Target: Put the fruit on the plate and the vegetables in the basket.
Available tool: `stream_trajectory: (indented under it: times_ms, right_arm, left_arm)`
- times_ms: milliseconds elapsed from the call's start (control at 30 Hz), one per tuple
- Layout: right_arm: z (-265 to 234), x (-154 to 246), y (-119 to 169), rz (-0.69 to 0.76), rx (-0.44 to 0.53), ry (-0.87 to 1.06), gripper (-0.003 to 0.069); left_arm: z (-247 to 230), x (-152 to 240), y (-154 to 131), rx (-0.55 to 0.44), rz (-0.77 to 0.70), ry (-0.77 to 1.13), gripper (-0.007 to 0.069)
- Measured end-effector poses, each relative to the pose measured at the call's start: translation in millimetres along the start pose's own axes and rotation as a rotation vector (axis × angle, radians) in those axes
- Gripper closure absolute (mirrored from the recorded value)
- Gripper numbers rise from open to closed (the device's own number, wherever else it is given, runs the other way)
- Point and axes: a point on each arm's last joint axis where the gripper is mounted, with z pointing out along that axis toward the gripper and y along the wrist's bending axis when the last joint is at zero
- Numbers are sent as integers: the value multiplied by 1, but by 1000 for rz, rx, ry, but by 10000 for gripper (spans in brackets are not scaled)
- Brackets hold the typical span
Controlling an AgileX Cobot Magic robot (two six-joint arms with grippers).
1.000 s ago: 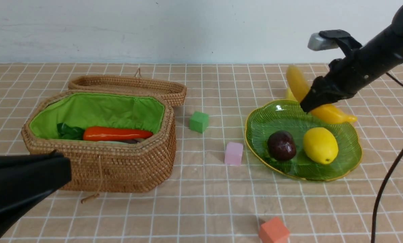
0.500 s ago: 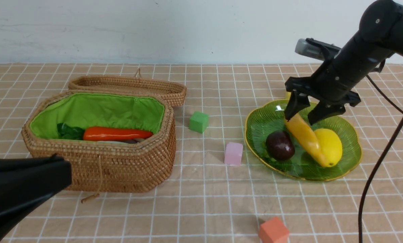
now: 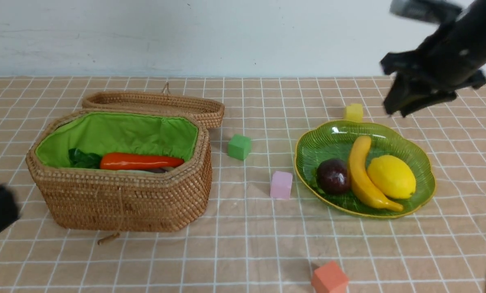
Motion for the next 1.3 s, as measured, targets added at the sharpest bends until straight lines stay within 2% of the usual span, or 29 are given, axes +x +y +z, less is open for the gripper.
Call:
stream_trajectory:
  times_ms: [33, 67, 100, 133, 167, 267, 300, 400, 433, 467, 600, 733, 767, 967, 1200, 1300]
  right_arm:
    - [-20, 16, 7, -11, 1, -18, 599]
    - [-17, 18, 6, -7, 2, -7, 608]
    - [-36, 48, 12, -10, 3, -1, 659]
    - [-38, 51, 12, -10, 3, -1, 662]
    - [-52, 82, 16, -10, 8, 4, 666]
    - [-67, 125, 21, -7, 13, -12, 664]
    - [-79, 155, 24, -11, 15, -57, 661]
    - [-88, 214, 27, -6, 17, -124, 659]
    - [-86, 219, 26, 3, 18, -118, 659]
    - [-90, 248, 26, 22, 22, -169, 659]
    - [-82, 294, 19, 88, 45, -266, 658]
    - [-76, 315, 13, 141, 49, -433, 655]
    - [-73, 323, 11, 151, 36, -552, 655]
    - [-57, 344, 1, 136, 10, -815, 642]
    - [-32, 351, -10, 152, 21, -837, 642]
    - [-18, 351, -20, 103, 94, -884, 661]
  left_arm:
    - [-10, 12, 1, 0, -17, -32, 638]
    - [-9, 14, 1, -1, -15, -26, 638]
    - [-19, 29, 3, 4, -43, -72, 638]
    - [-18, 34, 3, 5, -45, -72, 638]
    - [-22, 49, 4, 11, -60, -113, 638]
    - [-22, 66, 4, 17, -59, -147, 638]
    - [-18, 76, 4, 23, -58, -159, 638]
    - [-9, 94, 4, 28, -56, -143, 638]
    - [-9, 95, 4, 28, -57, -139, 638]
    - [-6, 103, 4, 28, -57, -121, 638]
    - [1, 123, 5, 22, -55, -58, 638]
    - [5, 138, 6, 17, -53, -5, 638]
    - [6, 145, 6, 14, -52, 23, 638]
    - [9, 162, 7, 3, -50, 97, 638]
    - [9, 172, 9, -11, -49, 171, 638]
    - [8, 174, 9, -17, -48, 189, 638]
